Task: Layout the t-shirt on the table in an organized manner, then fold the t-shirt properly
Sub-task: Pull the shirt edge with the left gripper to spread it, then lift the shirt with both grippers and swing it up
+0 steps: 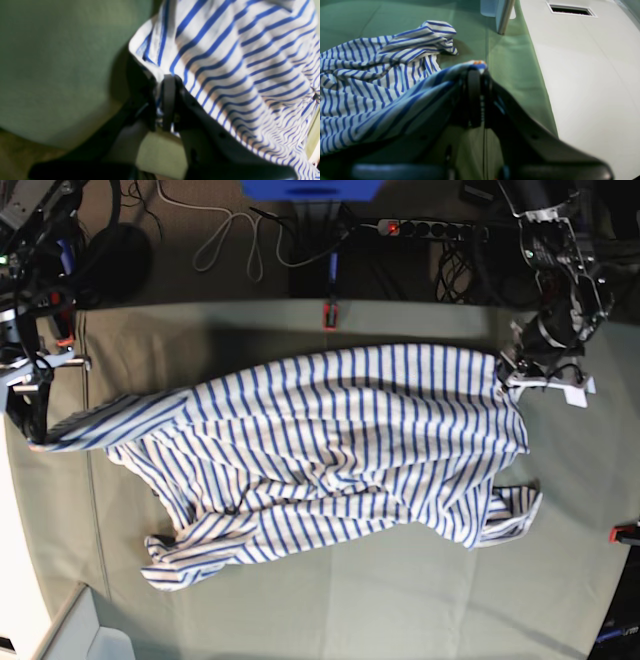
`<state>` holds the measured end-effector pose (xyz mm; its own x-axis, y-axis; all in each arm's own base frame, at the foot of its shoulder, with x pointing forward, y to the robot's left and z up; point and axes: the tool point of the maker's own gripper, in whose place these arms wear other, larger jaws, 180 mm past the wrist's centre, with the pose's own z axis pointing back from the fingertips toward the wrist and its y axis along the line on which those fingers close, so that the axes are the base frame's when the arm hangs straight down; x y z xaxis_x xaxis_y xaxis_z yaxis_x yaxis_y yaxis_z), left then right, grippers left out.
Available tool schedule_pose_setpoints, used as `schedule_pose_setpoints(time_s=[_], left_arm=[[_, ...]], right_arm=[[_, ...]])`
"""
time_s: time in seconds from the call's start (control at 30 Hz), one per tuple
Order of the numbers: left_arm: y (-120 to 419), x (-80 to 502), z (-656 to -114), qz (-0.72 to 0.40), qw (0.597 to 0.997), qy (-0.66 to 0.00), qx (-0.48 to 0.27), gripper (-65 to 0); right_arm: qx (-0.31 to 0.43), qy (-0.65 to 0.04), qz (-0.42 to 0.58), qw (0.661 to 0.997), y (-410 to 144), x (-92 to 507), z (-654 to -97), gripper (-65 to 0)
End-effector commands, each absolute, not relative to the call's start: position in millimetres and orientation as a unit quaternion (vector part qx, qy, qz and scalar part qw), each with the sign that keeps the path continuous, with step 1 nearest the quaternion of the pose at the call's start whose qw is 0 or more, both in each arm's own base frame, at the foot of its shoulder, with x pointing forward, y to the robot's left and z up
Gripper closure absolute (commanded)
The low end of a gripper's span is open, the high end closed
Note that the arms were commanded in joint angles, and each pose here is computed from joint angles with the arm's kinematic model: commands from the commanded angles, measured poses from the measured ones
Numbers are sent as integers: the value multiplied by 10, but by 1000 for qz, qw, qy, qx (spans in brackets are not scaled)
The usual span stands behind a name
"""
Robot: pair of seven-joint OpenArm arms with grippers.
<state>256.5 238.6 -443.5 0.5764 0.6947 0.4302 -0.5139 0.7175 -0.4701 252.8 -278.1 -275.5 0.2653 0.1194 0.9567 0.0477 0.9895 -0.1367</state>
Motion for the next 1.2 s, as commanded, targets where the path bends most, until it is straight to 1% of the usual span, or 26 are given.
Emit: schedule_pose_setpoints(time_s=[0.0, 0.1, 0.23, 0.37, 0.5, 0.6, 0.67, 0.77, 0.9, 1.07, 1.17], left_arm=[[2483, 2690, -4253, 335, 869, -336, -144, -14], [2612, 2759, -4017, 325, 861, -367, -132, 0], [2814, 2889, -3469, 310, 835, -441, -111, -1], [2859, 3136, -2841, 272, 805, -517, -101, -1], [2861, 3462, -2356, 255, 771, -572, -112, -1], [2787, 3744, -1977, 223, 753, -607, -119, -1], [2669, 3973, -1779, 197, 748, -620, -132, -1], [2553, 4294, -1452, 167, 736, -639, -148, -1], [2457, 4745, -1067, 155, 722, -652, -174, -1], [2321, 5386, -753, 158, 730, -629, -214, -1], [2250, 5662, -515, 161, 734, -618, -232, -1]], right_arm=[[-68, -630, 32, 773, -2775, 2560, -2587, 0], [-69, -630, 32, 773, -2778, 2560, -2587, 0], [-71, -632, 34, 771, -2781, 2561, -2563, 0], [-71, -643, 36, 762, -2772, 2617, -2491, 0], [-78, -675, 44, 732, -2779, 2841, -2211, 0], [-84, -712, 45, 696, -2800, 3069, -1880, 0], [-86, -733, 49, 673, -2810, 3238, -1656, 0], [-90, -745, 74, 657, -2783, 3550, -1323, 0], [-87, -743, 98, 656, -2775, 4034, -940, 0], [-49, -742, 83, 663, -2897, 4747, -594, 0], [-29, -745, 65, 664, -3041, 5060, -332, 0]])
